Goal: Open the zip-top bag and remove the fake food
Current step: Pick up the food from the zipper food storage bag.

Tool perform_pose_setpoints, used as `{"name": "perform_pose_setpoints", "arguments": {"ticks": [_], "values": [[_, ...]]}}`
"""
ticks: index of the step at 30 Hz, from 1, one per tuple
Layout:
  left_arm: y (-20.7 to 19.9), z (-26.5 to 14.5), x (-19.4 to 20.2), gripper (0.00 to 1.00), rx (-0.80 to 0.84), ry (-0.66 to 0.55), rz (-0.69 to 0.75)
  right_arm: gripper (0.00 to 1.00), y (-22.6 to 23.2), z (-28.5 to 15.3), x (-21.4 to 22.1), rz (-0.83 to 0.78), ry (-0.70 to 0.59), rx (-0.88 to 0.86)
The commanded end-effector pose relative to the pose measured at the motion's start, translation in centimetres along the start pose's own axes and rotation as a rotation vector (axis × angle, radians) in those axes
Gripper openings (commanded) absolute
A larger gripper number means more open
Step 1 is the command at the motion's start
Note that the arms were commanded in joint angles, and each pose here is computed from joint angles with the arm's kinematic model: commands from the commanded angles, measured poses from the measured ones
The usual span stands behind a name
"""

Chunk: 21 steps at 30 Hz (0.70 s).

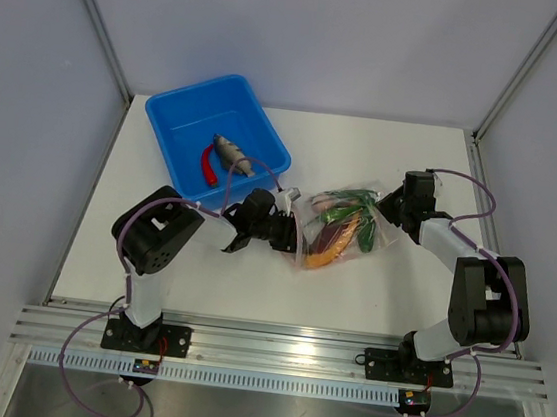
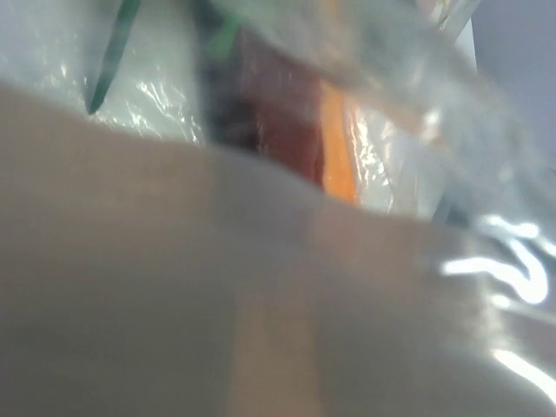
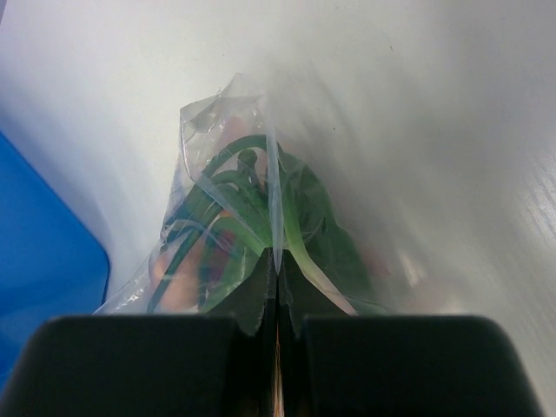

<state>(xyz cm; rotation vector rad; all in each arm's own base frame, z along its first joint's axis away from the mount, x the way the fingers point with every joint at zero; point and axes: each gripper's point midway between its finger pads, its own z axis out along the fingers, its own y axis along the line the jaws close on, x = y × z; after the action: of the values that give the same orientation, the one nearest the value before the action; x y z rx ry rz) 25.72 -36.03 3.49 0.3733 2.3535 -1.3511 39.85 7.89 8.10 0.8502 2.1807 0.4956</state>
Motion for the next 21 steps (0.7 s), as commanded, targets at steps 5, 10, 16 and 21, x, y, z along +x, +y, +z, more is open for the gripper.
{"name": "perform_pose_setpoints", "arguments": {"ticks": [5,10,16,21], "values": [[-2.3,0.3,-1.1,0.13,0.091,-0.011,0.051,0.01,1.5,-0.5,-1.1,0.002,-0.025,-0.052],[-2.7,-0.1,-1.4,0.06,0.098,-0.035,0.059,0.0,1.4,-0.5,-1.2,0.01,-0.03,-0.047],[-2.3,-1.3,-2.7,0.0,0.071,-0.116,0.052,0.0,-1.3,-0.5,-1.5,0.055,-0.057,0.11],[-1.4,-3.5,-4.1,0.0,0.012,-0.225,0.047,0.0,-2.2,-1.1,-2.1,0.093,-0.11,0.146]]}}
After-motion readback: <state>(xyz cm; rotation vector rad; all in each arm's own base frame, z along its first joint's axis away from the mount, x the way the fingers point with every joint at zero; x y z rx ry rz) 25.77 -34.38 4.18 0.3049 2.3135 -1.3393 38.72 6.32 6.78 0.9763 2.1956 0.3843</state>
